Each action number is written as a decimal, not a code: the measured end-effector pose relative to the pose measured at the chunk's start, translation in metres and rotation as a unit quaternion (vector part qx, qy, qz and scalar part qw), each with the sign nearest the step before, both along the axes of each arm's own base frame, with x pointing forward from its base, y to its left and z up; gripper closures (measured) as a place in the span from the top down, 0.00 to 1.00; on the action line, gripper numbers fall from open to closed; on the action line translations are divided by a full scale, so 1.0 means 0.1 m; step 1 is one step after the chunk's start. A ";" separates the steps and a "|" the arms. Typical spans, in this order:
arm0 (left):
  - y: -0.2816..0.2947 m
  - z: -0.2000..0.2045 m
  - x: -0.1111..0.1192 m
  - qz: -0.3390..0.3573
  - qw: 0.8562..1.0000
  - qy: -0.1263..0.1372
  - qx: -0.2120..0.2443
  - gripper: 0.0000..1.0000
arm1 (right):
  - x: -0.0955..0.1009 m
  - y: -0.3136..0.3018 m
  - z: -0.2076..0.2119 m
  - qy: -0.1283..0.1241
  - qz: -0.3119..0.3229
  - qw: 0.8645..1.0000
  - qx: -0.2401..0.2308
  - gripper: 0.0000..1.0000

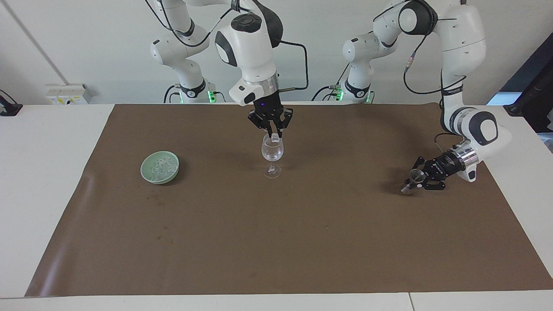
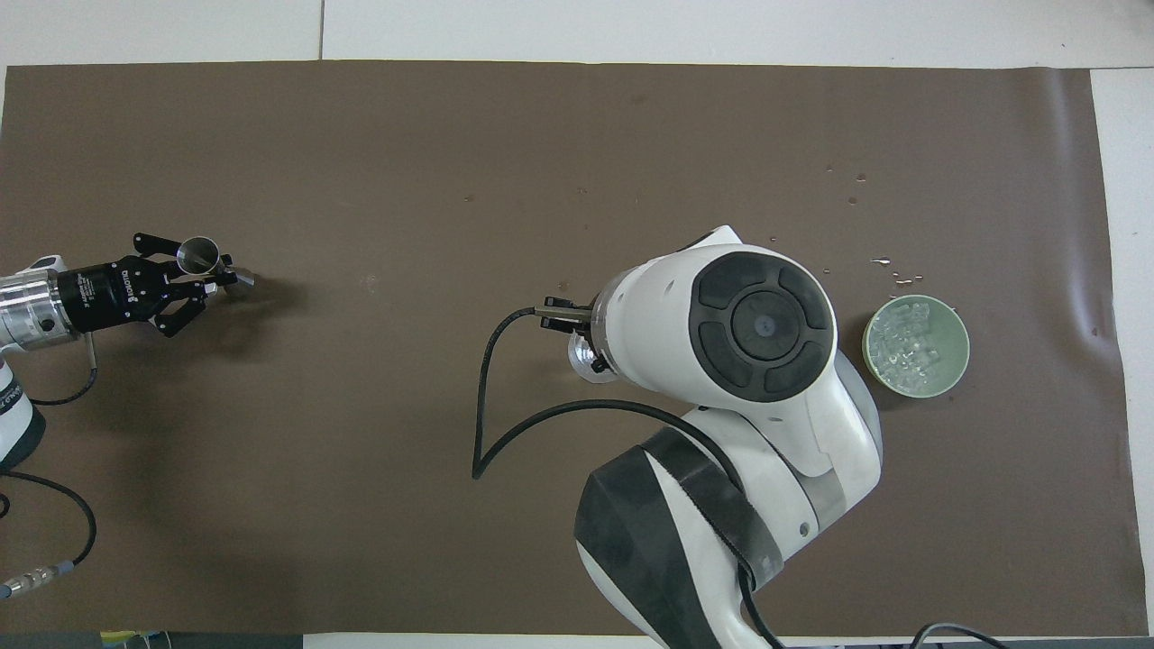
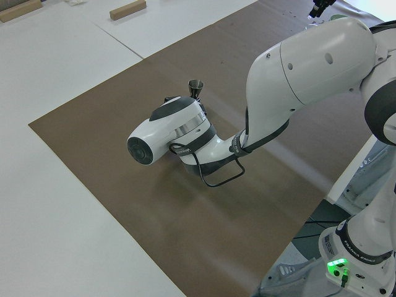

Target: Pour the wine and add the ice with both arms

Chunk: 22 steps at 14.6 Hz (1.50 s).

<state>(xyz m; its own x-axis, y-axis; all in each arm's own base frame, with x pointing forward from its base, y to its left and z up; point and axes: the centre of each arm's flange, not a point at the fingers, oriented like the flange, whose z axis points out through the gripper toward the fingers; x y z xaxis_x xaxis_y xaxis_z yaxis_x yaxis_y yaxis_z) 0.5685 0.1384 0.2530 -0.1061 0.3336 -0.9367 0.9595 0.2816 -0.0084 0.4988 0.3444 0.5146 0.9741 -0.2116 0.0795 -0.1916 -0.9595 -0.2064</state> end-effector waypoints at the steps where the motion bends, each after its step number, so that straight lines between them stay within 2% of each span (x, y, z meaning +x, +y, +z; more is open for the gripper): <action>1: 0.03 -0.06 -0.03 0.007 1.000 -0.001 -0.009 0.22 | -0.02 -0.02 -0.03 0.003 0.000 1.000 -0.002 0.27; 8: 0.21 -0.21 -0.14 0.028 0.999 0.003 -0.036 0.22 | -0.11 -0.06 -0.08 0.017 -0.002 1.000 -0.002 0.27; 9: 0.24 -0.21 -0.15 0.028 0.999 0.001 -0.040 0.24 | -0.12 -0.06 -0.08 0.020 -0.004 1.000 0.003 0.28; 11: 0.29 -0.19 -0.17 0.021 0.999 -0.002 -0.037 0.46 | -0.13 -0.05 -0.08 0.022 -0.004 1.000 0.006 0.28; 16: 0.45 0.10 -0.08 -0.080 0.995 -0.010 0.059 0.99 | -0.14 -0.06 -0.12 0.026 -0.004 1.000 0.004 0.34; 17: 0.49 0.17 -0.06 -0.101 0.991 -0.010 0.083 1.00 | -0.14 -0.06 -0.12 0.026 -0.004 1.000 0.004 0.38; 18: 0.53 0.25 -0.05 -0.122 0.987 -0.014 0.108 1.00 | -0.15 -0.06 -0.11 0.028 -0.004 1.000 0.003 0.49; 19: 0.57 0.35 -0.02 -0.142 0.981 -0.023 0.132 1.00 | -0.15 -0.08 -0.08 0.033 -0.004 0.999 0.000 0.53; 22: 0.69 0.78 0.10 -0.218 0.951 -0.059 0.211 1.00 | -0.04 -0.29 0.24 0.029 -0.020 0.999 0.003 0.56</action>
